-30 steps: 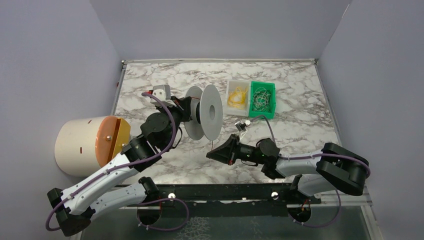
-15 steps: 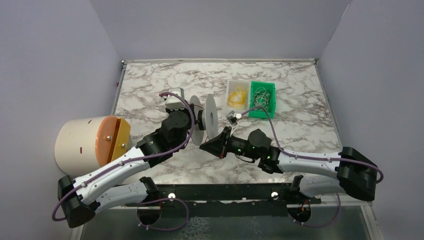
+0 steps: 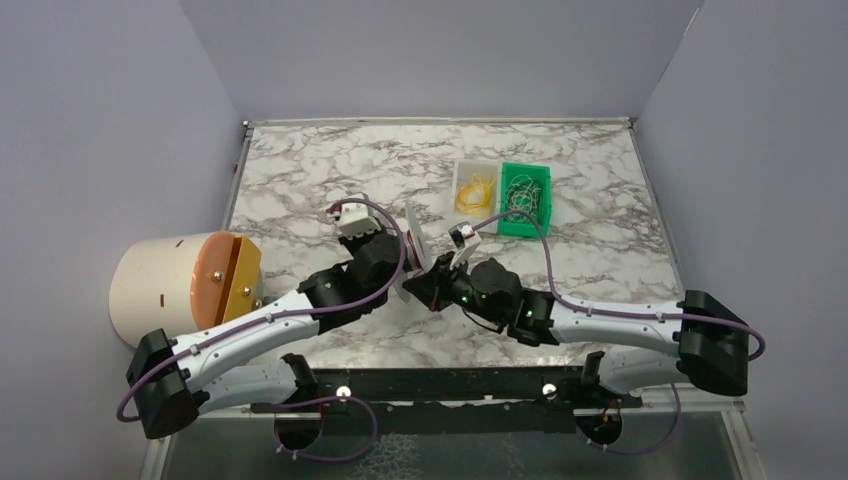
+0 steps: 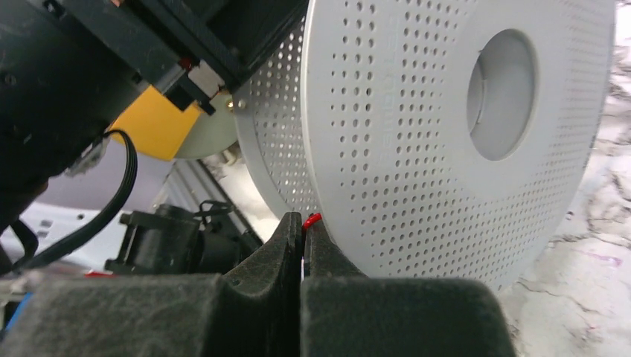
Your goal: Wrap the cables
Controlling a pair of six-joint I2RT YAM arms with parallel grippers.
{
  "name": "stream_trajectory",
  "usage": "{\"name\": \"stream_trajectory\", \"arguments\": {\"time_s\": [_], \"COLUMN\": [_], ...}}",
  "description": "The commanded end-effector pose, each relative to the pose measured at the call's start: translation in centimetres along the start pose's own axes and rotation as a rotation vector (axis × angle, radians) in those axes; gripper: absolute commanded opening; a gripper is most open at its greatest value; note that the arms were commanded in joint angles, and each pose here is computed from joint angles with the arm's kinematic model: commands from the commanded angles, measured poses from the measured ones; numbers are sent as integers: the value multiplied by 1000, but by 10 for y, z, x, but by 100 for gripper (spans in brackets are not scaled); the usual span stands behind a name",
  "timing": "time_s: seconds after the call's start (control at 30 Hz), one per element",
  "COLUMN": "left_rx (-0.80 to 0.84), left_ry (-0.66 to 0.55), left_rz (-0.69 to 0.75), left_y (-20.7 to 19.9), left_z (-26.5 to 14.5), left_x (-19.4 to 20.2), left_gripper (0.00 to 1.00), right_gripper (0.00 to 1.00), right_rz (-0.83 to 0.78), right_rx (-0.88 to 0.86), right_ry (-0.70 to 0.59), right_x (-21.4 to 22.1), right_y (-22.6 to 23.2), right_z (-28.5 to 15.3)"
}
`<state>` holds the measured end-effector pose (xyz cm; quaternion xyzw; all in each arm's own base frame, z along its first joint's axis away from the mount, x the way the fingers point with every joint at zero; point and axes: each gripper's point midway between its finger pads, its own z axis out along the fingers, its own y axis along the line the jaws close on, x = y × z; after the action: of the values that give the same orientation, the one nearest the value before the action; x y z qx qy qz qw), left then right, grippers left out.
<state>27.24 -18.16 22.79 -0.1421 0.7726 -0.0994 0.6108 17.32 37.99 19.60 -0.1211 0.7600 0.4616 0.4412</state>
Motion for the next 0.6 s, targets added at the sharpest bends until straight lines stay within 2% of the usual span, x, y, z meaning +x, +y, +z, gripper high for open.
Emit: {"name": "stream_trajectory", "arguments": {"time_s": [0.0, 0.57], "left_rx": [43, 210], "left_ry": [64, 350], "left_rz": [-119, -228], "left_y": [-12, -42], "left_z": [-7, -27], "left_x": [20, 84], "left_gripper": [0, 0], "right_gripper": [1, 1], "right_rz": [10, -80], "right_rx": [190, 420], "right_ry": [-150, -279], "right_x": [-35, -53], "right_y": [-28, -69], "right_z": [10, 20]}}
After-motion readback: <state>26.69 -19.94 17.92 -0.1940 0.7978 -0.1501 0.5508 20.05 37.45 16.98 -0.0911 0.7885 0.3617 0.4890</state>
